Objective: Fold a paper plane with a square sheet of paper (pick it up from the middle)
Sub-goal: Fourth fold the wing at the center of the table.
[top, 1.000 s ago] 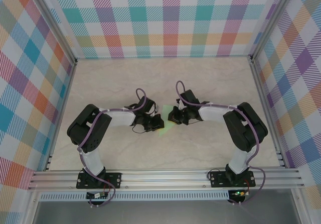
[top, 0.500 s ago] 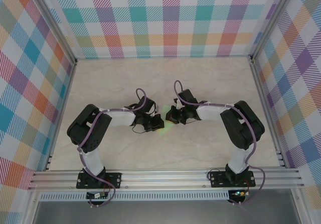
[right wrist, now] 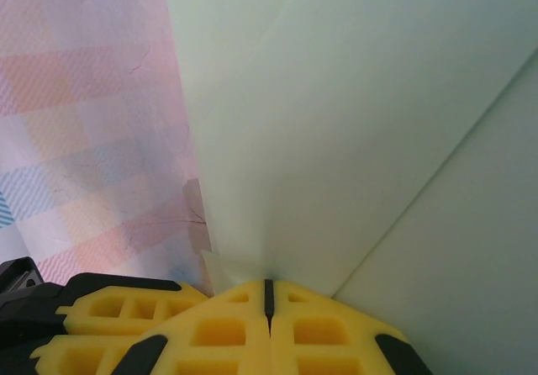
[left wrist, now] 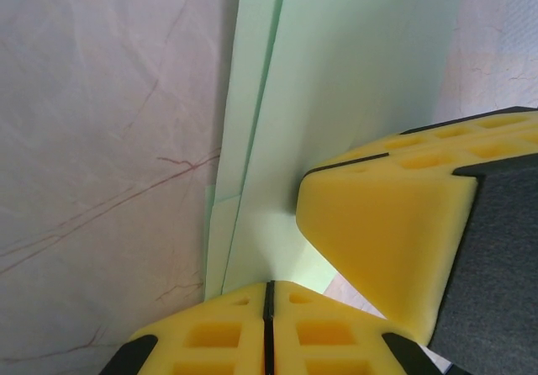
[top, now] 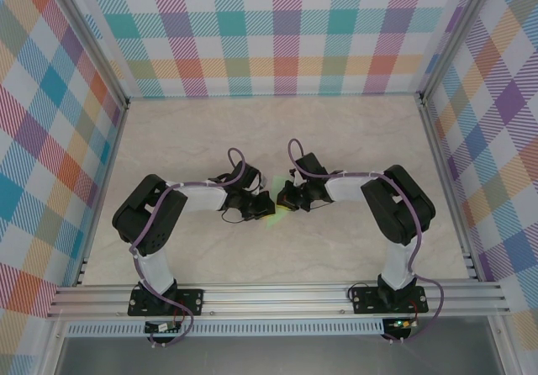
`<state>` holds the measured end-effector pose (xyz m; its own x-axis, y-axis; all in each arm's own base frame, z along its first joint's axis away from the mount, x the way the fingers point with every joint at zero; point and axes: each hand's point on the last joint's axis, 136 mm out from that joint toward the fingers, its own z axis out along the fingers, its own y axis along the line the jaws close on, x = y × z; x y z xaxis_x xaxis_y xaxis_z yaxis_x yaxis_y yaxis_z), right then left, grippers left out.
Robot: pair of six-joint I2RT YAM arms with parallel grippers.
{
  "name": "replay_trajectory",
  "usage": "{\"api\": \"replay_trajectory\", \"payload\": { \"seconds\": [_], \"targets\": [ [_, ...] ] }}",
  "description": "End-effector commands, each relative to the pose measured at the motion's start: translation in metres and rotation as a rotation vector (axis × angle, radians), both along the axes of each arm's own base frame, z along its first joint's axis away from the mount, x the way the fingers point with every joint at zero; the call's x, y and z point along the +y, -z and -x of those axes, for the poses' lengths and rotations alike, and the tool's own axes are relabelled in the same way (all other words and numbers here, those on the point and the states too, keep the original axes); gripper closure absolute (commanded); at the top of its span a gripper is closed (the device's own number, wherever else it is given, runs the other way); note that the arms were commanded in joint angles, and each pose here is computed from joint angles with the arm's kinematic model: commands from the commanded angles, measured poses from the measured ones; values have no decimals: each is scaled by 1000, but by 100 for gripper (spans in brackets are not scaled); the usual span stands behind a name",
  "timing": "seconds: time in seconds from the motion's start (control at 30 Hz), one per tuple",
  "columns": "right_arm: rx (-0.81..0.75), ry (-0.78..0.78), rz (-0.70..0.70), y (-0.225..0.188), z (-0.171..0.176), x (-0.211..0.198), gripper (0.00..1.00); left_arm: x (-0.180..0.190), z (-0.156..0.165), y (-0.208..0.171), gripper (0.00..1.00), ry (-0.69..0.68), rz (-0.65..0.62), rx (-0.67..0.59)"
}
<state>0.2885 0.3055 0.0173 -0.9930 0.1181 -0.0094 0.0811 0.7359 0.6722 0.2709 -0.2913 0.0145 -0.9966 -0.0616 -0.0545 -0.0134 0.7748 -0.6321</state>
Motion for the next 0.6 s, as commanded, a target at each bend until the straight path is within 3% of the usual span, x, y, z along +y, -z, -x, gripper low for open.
{"api": "replay_trajectory", "payload": {
  "seconds": [0.0,0.17,0.57],
  "targets": [
    [-8,26,70,0,-1,-12,95,51,47,57,91,-29,-260,196],
    [-40,33,15,-17,-25,-11,94,52,49,59,91,-23,-264,199],
    [-45,110,53,1,-67,-36,96,53,50,60,91,-22,-262,196]
  ]
}}
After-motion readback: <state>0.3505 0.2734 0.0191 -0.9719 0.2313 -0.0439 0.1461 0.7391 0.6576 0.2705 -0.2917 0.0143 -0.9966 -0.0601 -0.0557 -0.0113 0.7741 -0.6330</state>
